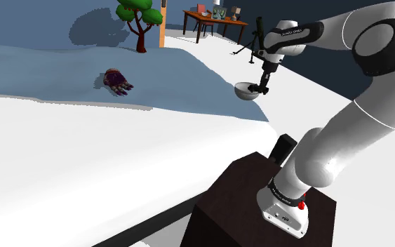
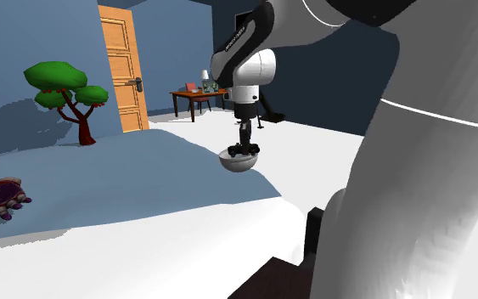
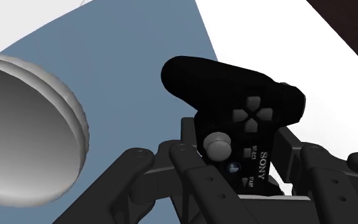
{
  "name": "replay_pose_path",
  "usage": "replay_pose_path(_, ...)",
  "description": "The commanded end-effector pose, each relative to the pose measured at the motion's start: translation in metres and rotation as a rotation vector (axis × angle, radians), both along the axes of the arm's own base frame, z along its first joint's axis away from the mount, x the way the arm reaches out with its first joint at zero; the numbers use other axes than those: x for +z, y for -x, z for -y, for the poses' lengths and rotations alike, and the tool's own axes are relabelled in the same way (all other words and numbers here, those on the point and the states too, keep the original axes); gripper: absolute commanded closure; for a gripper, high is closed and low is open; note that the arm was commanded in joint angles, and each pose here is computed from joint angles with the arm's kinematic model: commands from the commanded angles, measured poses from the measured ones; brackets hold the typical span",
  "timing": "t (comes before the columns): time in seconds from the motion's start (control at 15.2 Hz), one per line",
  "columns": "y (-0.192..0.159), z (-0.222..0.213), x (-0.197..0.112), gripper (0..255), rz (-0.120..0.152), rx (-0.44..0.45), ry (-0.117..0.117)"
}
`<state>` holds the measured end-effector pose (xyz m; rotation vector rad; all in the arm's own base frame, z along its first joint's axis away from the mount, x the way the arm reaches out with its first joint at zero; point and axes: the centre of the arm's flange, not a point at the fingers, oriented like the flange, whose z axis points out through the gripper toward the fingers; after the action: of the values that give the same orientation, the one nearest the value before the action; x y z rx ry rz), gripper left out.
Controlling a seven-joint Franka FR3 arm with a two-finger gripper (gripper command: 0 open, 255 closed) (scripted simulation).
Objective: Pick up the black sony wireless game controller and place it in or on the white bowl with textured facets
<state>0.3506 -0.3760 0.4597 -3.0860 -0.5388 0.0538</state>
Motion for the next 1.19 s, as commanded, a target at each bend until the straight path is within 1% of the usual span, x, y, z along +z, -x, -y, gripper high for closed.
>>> replay_pose_path(0.0,-0.011,0.026,0.002,255,0.001,0.002,0.002)
replay_pose_path(0.99,-0.107,0.198,0.003,255,0.001,0.002,0.002)
replay_pose_path(1.12,-0.107,0.198,-0.008,255,0.001,0.002,0.002)
